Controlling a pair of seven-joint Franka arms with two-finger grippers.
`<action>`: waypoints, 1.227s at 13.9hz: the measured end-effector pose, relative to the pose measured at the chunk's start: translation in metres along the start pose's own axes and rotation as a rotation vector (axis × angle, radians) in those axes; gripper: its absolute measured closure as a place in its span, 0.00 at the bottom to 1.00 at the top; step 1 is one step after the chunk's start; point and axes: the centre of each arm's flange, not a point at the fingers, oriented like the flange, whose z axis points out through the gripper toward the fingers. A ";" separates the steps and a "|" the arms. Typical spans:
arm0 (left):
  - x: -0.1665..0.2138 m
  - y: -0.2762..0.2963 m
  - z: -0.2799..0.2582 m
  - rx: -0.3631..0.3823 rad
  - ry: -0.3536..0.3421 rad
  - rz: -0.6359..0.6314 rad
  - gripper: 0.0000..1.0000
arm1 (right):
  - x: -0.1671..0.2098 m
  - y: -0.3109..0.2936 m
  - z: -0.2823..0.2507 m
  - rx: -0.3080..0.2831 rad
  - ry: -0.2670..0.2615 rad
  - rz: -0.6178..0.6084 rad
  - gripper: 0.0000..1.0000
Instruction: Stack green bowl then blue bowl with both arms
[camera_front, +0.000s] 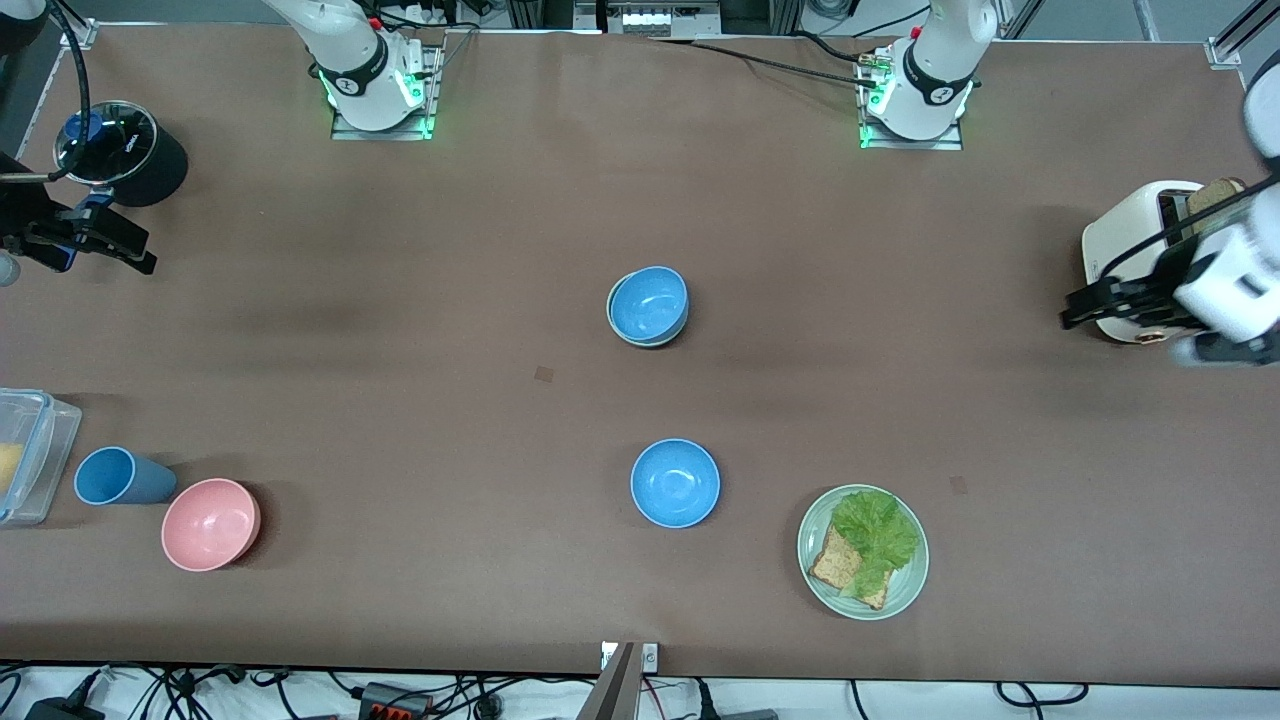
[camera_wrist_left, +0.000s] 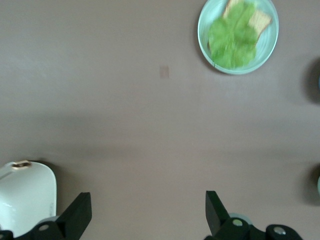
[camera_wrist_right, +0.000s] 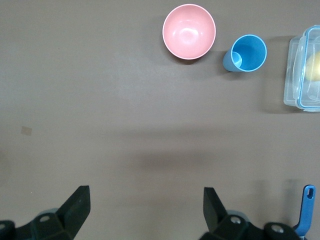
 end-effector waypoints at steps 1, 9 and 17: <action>-0.008 0.000 -0.016 0.002 -0.014 -0.001 0.00 | 0.000 0.000 0.000 0.000 -0.001 0.000 0.00; -0.040 0.027 -0.044 0.012 -0.094 0.046 0.00 | 0.000 0.000 0.001 -0.001 -0.001 0.001 0.00; -0.039 0.039 -0.039 0.016 -0.102 0.066 0.00 | 0.000 0.001 0.001 -0.001 -0.002 0.001 0.00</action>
